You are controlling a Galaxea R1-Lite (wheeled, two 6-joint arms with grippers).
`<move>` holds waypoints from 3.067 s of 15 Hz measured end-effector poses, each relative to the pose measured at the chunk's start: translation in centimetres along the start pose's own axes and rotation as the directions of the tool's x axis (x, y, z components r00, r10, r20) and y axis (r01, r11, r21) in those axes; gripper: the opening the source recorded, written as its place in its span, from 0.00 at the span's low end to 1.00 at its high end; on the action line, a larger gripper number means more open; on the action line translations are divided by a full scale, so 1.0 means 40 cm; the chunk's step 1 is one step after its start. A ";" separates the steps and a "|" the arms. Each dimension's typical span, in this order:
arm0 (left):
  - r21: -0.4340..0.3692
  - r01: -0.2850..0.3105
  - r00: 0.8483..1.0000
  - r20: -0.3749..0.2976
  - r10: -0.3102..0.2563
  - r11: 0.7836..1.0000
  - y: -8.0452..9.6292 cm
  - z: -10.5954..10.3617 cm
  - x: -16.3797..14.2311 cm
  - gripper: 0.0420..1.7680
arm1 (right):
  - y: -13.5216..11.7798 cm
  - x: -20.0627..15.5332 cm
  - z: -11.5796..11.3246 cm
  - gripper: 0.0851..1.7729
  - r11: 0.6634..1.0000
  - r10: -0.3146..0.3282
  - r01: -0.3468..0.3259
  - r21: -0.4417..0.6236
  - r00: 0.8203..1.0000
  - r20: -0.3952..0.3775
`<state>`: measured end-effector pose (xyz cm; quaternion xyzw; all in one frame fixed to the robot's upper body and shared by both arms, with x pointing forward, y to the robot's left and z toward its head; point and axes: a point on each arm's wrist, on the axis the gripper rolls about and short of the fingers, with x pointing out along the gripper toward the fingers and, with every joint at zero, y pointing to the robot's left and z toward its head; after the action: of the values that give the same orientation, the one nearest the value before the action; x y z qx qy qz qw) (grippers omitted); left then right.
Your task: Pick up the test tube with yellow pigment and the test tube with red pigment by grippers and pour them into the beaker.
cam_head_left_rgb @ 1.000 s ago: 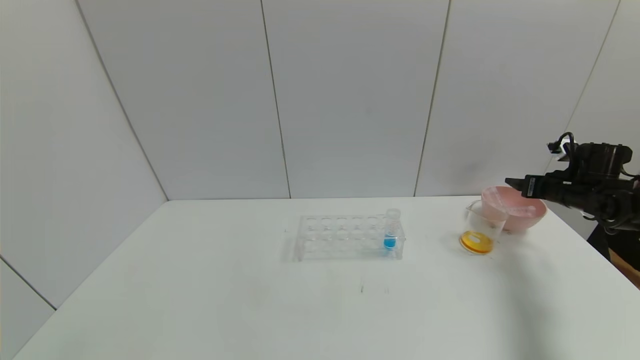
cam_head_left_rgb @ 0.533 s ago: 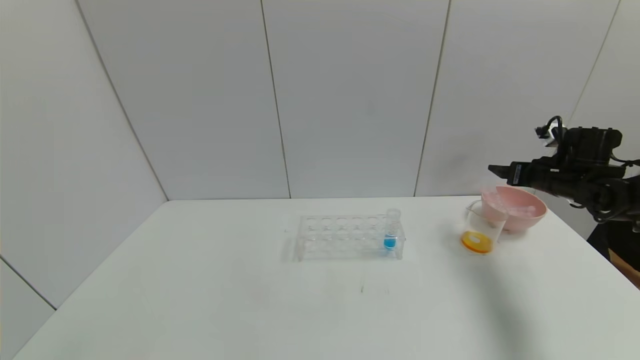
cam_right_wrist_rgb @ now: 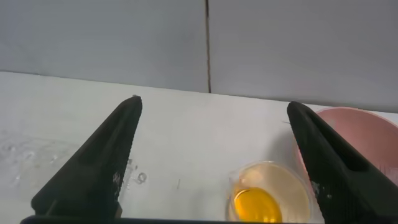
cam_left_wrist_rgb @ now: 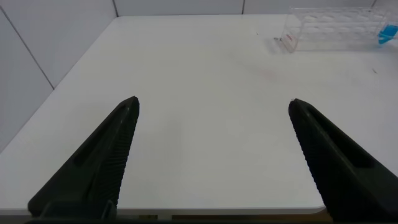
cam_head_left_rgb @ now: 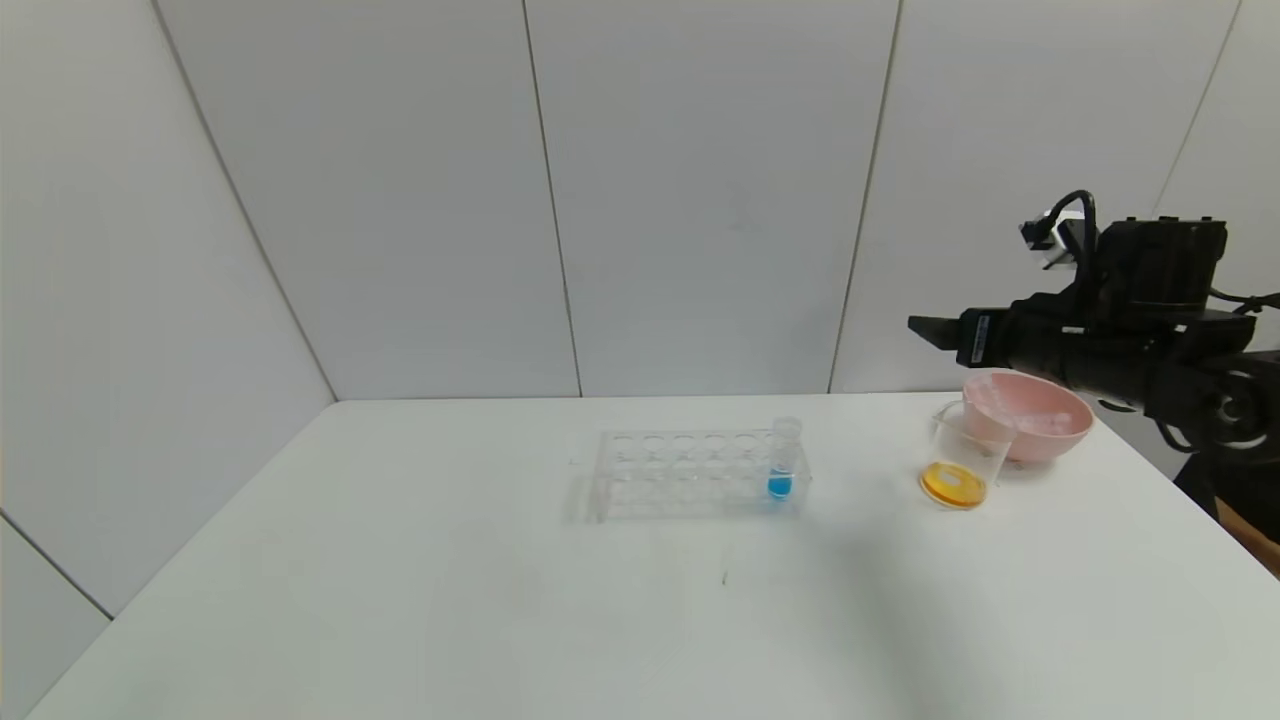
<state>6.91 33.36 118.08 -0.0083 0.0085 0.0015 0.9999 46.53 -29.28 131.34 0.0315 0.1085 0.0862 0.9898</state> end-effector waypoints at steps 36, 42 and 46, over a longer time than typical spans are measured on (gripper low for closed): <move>0.000 0.000 1.000 0.000 0.000 1.000 0.000 0.000 0.000 0.97 | 0.066 -1.080 -0.295 0.96 0.971 -0.143 0.234 -0.049 0.733 0.665; 0.000 0.000 1.000 0.000 0.000 1.000 0.000 0.000 0.000 0.97 | 0.036 -0.937 -0.456 0.96 0.980 -0.155 0.195 -0.048 0.885 0.440; 0.000 0.000 1.000 0.000 0.000 1.000 0.000 0.000 0.000 0.97 | 0.027 -0.905 -0.527 0.96 0.980 -0.175 0.191 -0.048 0.957 0.232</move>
<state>6.91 33.36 118.08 -0.0083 0.0087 0.0015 0.9999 6.89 -33.73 118.46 -0.0036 -0.0057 -0.0064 1.0000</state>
